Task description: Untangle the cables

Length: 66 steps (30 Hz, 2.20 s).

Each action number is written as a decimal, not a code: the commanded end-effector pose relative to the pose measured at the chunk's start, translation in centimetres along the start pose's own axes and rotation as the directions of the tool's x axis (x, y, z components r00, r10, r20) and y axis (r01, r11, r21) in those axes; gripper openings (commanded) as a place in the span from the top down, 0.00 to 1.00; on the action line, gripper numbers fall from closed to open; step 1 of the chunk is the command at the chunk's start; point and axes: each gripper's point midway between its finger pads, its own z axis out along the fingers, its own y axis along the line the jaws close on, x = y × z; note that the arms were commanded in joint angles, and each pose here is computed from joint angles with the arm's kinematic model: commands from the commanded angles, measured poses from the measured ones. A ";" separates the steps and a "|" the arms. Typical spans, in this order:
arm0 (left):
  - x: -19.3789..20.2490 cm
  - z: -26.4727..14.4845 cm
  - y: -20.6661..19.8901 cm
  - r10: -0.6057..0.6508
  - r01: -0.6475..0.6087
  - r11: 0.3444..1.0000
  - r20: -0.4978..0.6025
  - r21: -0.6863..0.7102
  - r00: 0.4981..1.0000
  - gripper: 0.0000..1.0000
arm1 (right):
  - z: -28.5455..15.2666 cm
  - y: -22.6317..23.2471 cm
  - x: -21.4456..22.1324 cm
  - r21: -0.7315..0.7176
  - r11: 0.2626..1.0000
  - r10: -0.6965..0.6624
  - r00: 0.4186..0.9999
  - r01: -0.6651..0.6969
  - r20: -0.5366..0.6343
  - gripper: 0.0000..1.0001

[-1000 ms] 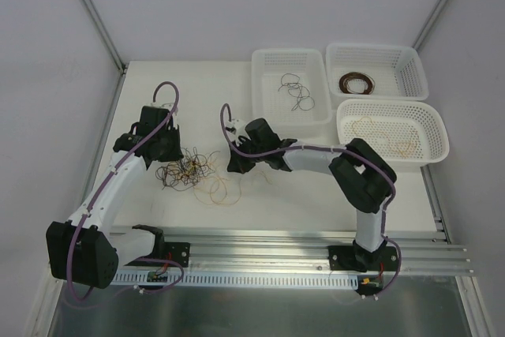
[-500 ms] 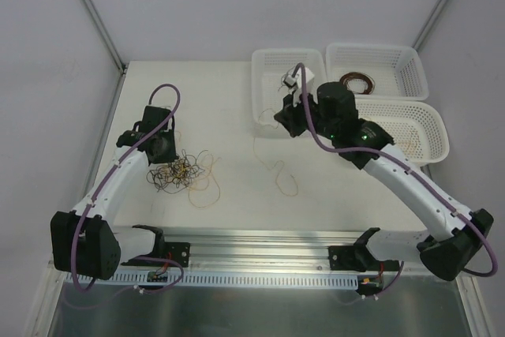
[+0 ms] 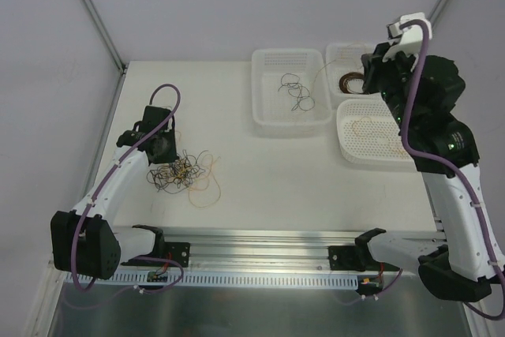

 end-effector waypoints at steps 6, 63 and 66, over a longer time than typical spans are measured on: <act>-0.2 -0.4 -0.3 -0.013 0.013 1.000 -0.010 0.023 1.000 1.00 | -1.5 -9.2 -7.5 0.331 0.943 -0.047 0.981 -0.019 0.190 0.99; 0.1 -1.2 -5.6 0.014 0.000 0.946 -0.038 0.325 0.999 1.00 | 5.9 9.0 24.2 -0.199 0.873 0.310 0.823 -0.444 -0.476 0.17; 0.2 -1.4 -6.4 0.020 -0.002 0.928 -0.044 0.373 0.999 1.00 | 4.5 16.1 25.3 -0.392 0.829 0.172 0.848 -0.400 -0.501 0.18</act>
